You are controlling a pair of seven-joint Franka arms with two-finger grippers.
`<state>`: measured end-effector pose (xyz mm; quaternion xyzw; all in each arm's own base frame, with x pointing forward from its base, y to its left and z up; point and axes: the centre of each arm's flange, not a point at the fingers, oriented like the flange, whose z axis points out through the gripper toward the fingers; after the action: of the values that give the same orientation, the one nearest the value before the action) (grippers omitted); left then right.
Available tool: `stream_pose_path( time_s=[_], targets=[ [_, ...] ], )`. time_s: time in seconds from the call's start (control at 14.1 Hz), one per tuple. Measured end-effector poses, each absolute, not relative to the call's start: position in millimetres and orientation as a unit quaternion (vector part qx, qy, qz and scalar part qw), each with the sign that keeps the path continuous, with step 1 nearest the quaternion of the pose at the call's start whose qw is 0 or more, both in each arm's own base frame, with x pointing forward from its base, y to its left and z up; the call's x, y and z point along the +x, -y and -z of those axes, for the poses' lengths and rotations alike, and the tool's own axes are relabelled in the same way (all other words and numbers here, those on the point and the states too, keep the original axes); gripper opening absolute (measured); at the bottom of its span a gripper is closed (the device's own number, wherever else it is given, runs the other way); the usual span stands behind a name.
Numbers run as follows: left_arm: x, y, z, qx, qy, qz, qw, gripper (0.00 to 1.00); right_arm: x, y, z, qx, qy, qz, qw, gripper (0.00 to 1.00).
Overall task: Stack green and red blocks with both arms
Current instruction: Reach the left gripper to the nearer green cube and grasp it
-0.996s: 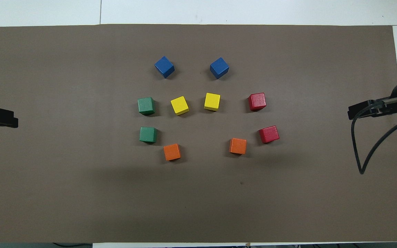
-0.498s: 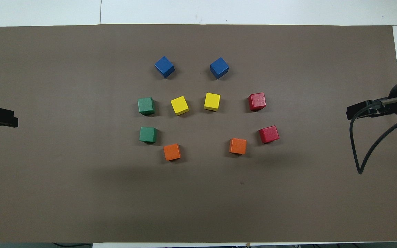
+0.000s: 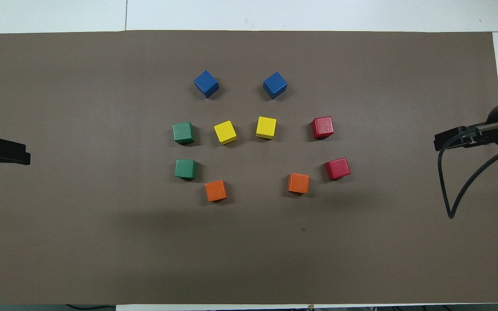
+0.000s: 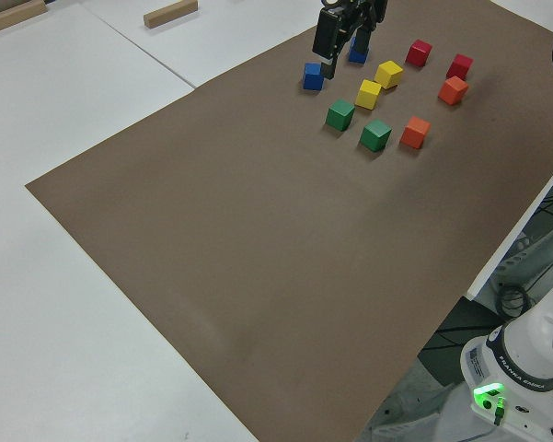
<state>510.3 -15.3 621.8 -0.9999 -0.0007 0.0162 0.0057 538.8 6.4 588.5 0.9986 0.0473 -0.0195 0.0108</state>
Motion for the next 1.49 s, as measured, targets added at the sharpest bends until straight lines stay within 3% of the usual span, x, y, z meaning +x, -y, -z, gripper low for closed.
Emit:
stream_pose_path(
  time_s=[0.43, 0.85, 1.07, 1.49],
  targets=[
    [506.1, 130.2, -576.8, -1.000, -0.017, 0.007, -0.003, 1.00, 539.9, -6.7, -589.3, 0.999, -0.048, 0.015, 0.011, 1.00],
    [514.9, 230.0, -473.3, -1.000, -0.028, -0.001, -0.002, 1.00, 539.6, -6.8, -587.8, 0.999, -0.048, 0.016, 0.011, 1.00],
    [515.0, 244.5, -425.9, -0.999, -0.034, 0.000, -0.003, 1.00, 537.8, -7.3, -583.1, 0.999, -0.048, 0.021, 0.010, 1.00],
    [503.1, 250.7, -383.3, -0.999, -0.037, 0.003, -0.007, 0.99, 534.7, -7.3, -579.6, 0.998, -0.048, 0.026, 0.011, 1.00]
  ],
)
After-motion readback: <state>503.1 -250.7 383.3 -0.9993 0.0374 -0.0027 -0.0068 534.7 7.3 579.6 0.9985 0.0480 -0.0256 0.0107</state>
